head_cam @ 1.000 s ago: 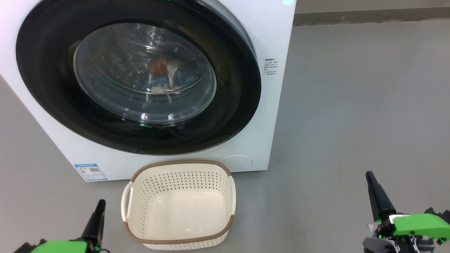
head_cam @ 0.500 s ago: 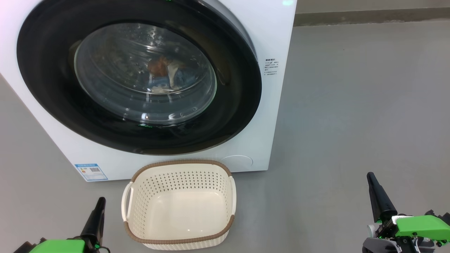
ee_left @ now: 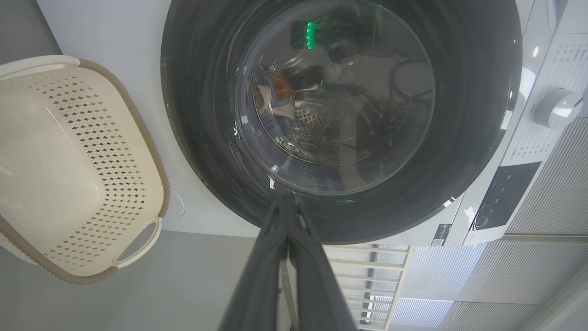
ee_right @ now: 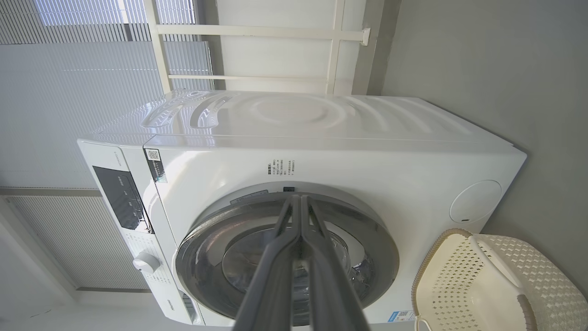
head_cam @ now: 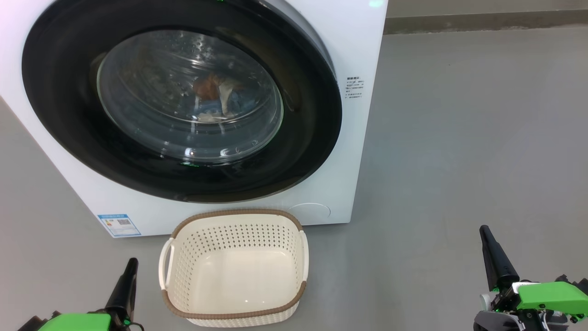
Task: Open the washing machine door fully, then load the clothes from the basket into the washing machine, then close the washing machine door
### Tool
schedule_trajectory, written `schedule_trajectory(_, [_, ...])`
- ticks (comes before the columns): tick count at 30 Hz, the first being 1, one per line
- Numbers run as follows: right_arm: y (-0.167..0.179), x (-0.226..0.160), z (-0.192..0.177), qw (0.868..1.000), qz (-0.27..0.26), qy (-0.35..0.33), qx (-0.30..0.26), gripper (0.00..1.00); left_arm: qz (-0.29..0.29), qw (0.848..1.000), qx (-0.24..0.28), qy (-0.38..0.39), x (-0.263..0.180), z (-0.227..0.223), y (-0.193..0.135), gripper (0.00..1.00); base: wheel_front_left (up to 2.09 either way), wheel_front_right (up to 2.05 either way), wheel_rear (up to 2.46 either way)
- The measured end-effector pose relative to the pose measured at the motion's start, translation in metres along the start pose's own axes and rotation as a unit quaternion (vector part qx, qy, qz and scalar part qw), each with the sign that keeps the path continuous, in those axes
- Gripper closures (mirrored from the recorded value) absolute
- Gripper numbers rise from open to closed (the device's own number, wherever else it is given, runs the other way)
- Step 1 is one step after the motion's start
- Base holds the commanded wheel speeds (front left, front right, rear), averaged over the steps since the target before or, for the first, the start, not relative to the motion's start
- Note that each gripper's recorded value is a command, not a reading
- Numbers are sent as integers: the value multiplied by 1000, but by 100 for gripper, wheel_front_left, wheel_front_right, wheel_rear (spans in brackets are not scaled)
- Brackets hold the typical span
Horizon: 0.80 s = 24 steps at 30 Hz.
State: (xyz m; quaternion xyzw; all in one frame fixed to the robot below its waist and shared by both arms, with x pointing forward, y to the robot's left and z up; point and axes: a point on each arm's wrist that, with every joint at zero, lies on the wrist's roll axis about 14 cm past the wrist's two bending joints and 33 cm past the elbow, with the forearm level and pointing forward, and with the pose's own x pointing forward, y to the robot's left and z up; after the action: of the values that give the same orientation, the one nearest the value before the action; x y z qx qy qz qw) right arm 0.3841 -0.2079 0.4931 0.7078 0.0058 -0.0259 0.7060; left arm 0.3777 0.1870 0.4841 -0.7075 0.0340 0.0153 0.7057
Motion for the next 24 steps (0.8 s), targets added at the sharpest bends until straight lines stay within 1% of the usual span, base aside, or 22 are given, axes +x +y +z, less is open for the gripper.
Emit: schedule_trajectory(24, [0, 0, 0, 1000, 0, -1, 0, 100, 0, 1000, 0, 0, 0, 0, 0, 100, 0, 0, 0])
